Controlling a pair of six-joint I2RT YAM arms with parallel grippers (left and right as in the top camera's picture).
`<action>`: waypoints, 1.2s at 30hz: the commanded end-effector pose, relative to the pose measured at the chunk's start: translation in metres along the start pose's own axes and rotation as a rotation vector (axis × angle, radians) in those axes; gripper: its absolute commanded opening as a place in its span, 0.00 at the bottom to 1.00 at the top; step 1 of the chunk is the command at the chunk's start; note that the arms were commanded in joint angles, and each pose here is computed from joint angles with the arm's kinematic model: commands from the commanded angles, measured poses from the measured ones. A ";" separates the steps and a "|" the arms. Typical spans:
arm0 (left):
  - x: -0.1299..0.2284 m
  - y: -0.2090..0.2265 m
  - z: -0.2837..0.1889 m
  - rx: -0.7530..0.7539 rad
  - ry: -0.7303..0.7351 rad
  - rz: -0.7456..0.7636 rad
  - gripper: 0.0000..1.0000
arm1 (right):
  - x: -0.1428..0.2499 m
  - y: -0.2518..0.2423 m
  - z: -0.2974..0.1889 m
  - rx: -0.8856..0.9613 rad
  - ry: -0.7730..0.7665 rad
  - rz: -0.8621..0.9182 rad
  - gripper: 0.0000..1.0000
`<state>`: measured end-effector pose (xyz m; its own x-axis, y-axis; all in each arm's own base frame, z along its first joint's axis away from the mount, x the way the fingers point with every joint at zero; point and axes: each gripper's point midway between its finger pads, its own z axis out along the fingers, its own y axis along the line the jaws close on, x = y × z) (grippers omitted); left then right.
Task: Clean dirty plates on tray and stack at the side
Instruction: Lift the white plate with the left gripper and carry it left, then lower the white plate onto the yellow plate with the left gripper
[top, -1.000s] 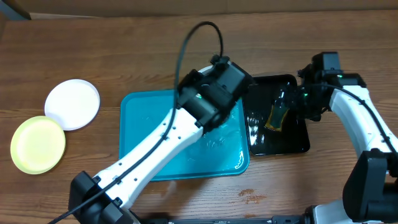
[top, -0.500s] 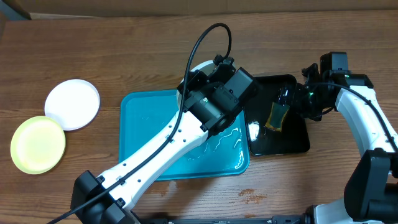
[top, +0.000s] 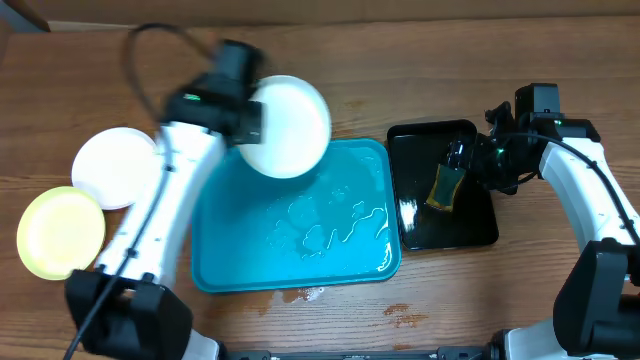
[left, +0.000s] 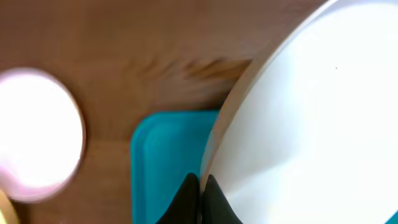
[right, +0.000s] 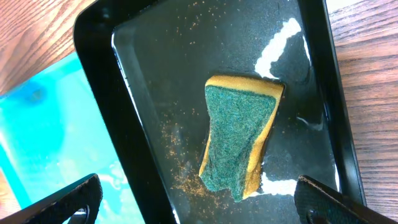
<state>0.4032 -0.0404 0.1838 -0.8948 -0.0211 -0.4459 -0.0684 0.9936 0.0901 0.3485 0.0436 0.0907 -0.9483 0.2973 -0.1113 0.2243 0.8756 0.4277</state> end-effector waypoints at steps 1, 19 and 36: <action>0.002 0.039 0.003 0.148 0.074 -0.262 0.04 | -0.007 0.007 -0.008 -0.017 -0.032 -0.022 1.00; 0.149 0.322 0.011 -0.297 0.140 -1.314 0.04 | -0.007 0.007 -0.008 -0.017 -0.032 -0.022 1.00; 0.227 0.363 0.034 -0.289 0.083 -1.584 0.04 | -0.007 0.007 -0.008 -0.017 -0.032 -0.022 1.00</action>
<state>0.1865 0.3282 0.0949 0.1273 -0.9626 -0.2392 -0.9736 -0.0752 -0.2154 0.3485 0.0438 0.0908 -0.9484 0.2971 -0.1109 0.2240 0.8751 0.4291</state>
